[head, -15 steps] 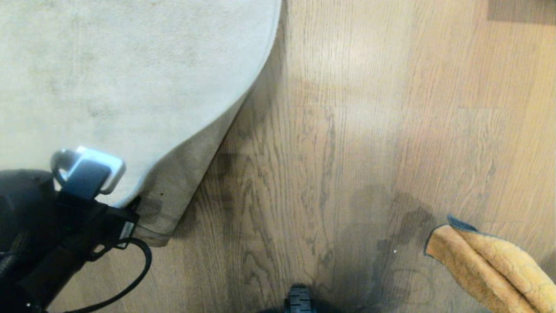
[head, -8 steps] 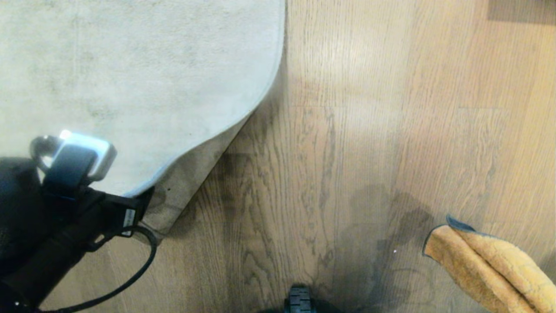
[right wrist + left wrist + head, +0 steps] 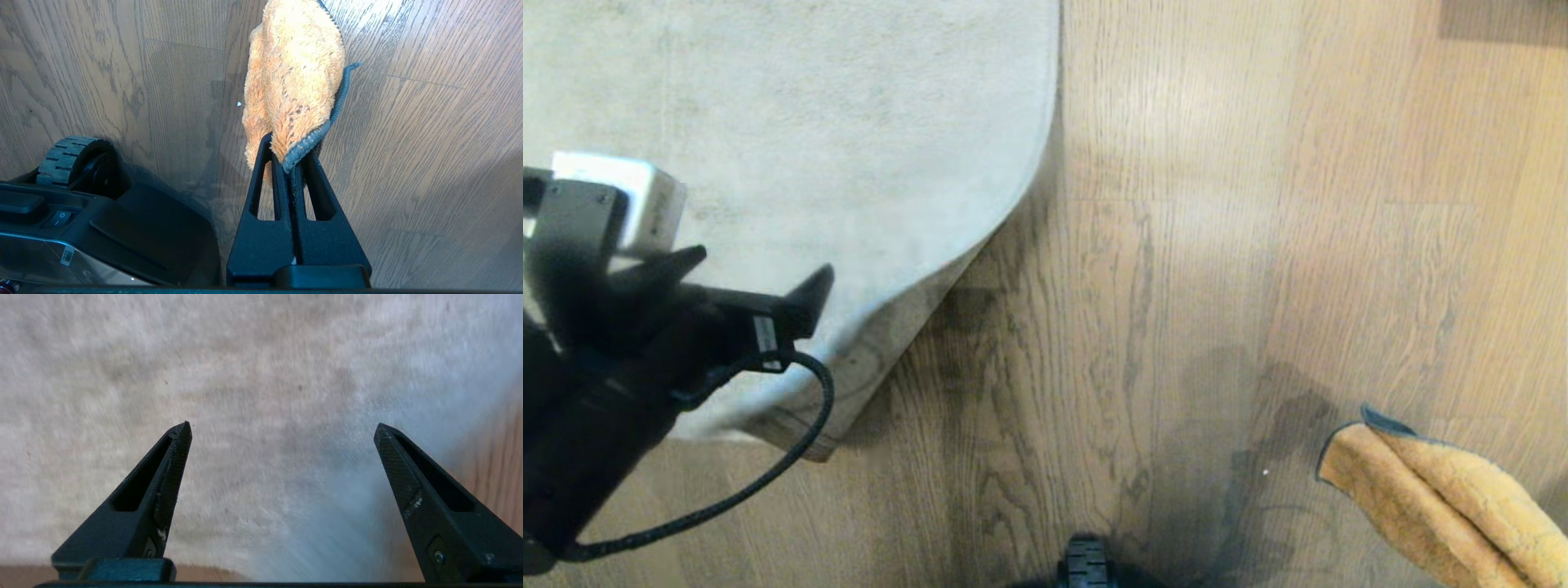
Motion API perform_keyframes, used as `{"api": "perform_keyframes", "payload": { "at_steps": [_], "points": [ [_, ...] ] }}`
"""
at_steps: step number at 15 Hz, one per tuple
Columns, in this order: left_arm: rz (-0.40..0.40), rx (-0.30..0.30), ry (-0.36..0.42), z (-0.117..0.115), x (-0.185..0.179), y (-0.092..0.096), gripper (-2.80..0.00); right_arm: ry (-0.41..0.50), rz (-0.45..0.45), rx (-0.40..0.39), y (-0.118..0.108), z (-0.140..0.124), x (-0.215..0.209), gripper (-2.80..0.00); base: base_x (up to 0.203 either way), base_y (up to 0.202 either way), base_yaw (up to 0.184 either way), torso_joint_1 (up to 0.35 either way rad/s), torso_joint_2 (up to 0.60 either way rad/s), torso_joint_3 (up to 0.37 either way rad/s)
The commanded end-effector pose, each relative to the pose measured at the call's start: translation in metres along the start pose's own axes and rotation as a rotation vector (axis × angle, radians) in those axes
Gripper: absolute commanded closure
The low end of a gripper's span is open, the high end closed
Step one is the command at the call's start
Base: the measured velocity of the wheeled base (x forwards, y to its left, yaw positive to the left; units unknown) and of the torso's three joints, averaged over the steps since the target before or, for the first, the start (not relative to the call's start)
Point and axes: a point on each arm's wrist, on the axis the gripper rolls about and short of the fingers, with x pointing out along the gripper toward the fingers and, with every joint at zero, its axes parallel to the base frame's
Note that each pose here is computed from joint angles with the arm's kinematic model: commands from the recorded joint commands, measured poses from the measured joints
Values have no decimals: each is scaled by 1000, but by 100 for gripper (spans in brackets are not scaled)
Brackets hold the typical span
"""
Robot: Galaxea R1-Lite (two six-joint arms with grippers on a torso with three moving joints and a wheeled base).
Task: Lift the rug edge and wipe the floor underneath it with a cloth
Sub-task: Lay down the carpet
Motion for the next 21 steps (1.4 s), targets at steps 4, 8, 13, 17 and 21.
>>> {"api": "perform_keyframes", "payload": {
  "at_steps": [4,8,13,17,21],
  "points": [
    [7,-6,-22,4,0,0,-280,2,1,-1,0,0,0,0,0,0,0,0,0,0],
    [-37,14,-2,-4,-6,-7,-280,2,1,-1,0,0,0,0,0,0,0,0,0,0],
    [-69,64,69,-25,-5,-16,0,2,1,-1,0,0,0,0,0,0,0,0,0,0],
    [-128,155,177,-59,-5,-31,0,2,2,-1,0,0,0,0,0,0,0,0,0,0],
    [-215,178,261,-81,3,-55,0,2,1,-1,0,0,0,0,0,0,0,0,0,0]
  ]
}}
